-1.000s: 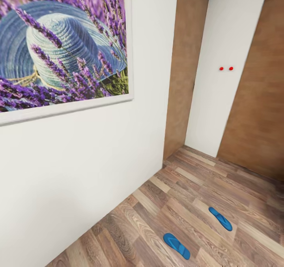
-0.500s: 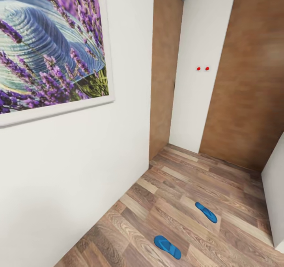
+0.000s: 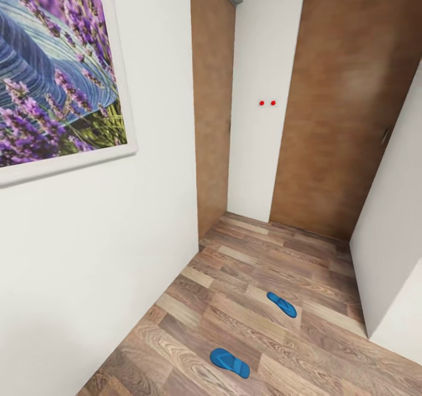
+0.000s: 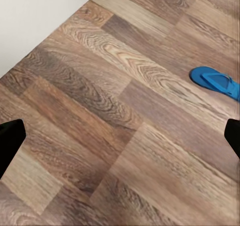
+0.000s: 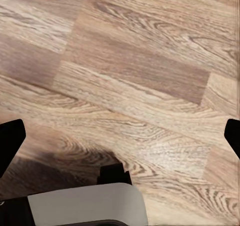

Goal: In the bedroom, move the book from the bed onto either nightstand, and place the two sandals side by side next to the bed.

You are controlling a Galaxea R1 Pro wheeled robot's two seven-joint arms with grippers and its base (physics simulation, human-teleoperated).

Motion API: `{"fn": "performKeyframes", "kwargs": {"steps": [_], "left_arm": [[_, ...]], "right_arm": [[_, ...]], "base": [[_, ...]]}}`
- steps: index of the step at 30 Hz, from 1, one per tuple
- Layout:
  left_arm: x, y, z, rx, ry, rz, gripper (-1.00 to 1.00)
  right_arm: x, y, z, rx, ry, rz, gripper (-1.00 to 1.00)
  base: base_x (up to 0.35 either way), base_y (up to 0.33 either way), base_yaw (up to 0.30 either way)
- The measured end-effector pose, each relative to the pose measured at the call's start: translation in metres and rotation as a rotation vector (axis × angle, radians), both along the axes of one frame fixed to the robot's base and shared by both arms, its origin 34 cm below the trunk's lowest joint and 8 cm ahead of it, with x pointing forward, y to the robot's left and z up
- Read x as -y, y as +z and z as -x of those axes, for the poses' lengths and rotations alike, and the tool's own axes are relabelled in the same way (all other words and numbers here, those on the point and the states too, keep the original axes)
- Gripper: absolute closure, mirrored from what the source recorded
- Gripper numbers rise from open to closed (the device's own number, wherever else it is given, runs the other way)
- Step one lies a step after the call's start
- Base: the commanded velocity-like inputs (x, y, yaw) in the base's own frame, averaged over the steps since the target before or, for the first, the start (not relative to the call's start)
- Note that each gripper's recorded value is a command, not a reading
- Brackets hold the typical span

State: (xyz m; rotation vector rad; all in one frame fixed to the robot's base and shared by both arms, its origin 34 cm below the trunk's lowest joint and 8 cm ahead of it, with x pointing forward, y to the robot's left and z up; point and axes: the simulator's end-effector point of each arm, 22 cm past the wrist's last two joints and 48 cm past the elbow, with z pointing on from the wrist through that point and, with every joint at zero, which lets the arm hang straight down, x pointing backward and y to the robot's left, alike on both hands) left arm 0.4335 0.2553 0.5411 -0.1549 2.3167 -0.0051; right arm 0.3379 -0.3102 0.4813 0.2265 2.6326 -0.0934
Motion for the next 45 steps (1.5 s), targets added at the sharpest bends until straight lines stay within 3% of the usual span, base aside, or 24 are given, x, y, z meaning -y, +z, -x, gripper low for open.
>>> {"fn": "performKeyframes", "kwargs": {"steps": [7,21,31,45], "left_arm": [[0.0,0.0009,-0.0007,0.003,0.0,0.0,-1.0],[-0.0001,0.0025,-0.0021,0.008,0.0,0.0,-1.0],[0.0001,0.0034,-0.0032,0.012,0.0,0.001,-1.0],[0.0,0.0037,-0.0035,0.013,0.0,0.001,-1.0]], "right_arm": [[-0.0002,0.0006,-0.0008,0.003,0.0,0.0,-1.0],[-0.0016,0.0016,-0.0026,0.008,0.0,-0.002,-1.0],[-0.0007,0.0022,-0.0039,0.012,-0.001,-0.001,-1.0],[0.0007,0.0025,-0.0042,0.012,0.003,0.001,-1.0]], "base": [[0.063,0.0,-0.3],[0.263,0.0,-0.3],[0.033,0.0,-0.29],[0.0,0.0,-0.038]]}}
